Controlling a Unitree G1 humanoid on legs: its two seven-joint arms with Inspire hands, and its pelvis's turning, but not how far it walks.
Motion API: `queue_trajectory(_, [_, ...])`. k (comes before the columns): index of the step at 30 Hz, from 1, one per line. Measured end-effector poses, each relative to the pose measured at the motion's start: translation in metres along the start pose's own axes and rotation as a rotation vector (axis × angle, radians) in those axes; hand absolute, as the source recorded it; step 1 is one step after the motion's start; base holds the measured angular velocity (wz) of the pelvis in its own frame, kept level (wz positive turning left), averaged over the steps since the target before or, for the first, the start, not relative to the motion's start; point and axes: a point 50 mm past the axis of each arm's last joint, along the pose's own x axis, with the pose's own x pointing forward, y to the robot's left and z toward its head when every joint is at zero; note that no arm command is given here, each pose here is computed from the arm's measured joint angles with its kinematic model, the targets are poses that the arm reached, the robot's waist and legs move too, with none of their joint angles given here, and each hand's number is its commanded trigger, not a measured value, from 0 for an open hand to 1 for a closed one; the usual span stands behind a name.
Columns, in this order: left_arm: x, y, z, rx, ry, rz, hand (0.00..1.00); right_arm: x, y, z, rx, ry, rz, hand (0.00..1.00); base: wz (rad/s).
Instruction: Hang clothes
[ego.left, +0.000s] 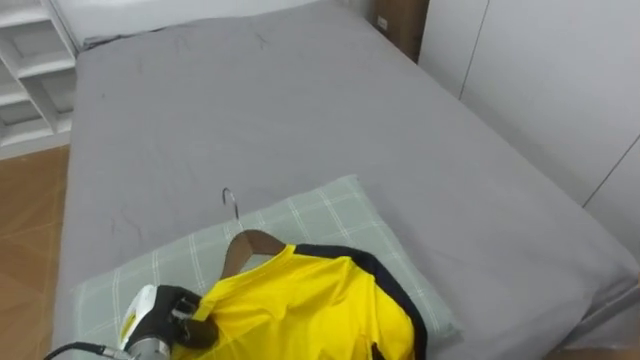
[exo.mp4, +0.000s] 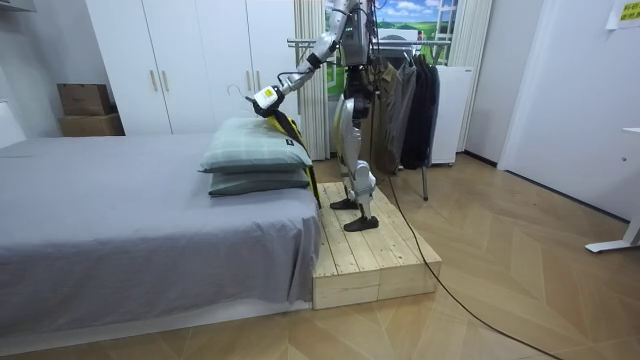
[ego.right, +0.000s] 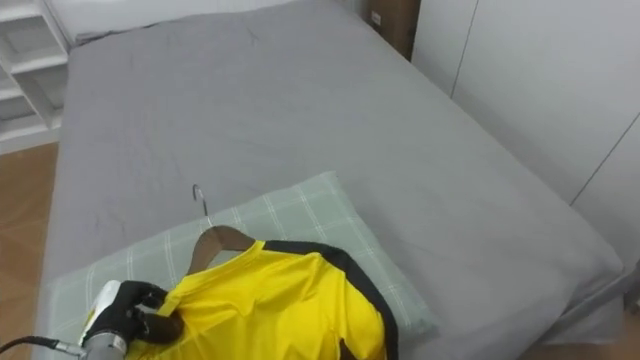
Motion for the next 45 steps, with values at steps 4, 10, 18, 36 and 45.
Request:
queue_trajectory(4, [-0.006, 0.000, 0.008, -0.068, -0.065, 0.003, 1.00, 0.000, 0.001, -0.002, 0.001, -0.009, 0.002, 0.00, 0.16])
queue_trajectory(10, [-0.014, -0.004, 0.026, -0.083, -0.175, -0.010, 1.00, 0.000, 0.004, -0.001, 0.028, -0.021, 0.005, 0.00, 0.11])
queue_trajectory(18, [-0.015, -0.002, 0.033, -0.095, -0.207, 0.006, 1.00, 0.000, 0.006, -0.008, 0.041, -0.007, 0.010, 0.00, 0.00])
queue_trajectory(36, [-0.017, 0.001, 0.048, -0.119, -0.276, 0.016, 1.00, -0.001, 0.006, -0.014, 0.051, 0.005, -0.001, 0.00, 0.01])
queue_trajectory(45, [-0.020, 0.003, 0.047, -0.124, -0.288, 0.028, 1.00, -0.002, 0.003, -0.018, -0.003, 0.022, -0.025, 0.00, 0.01])
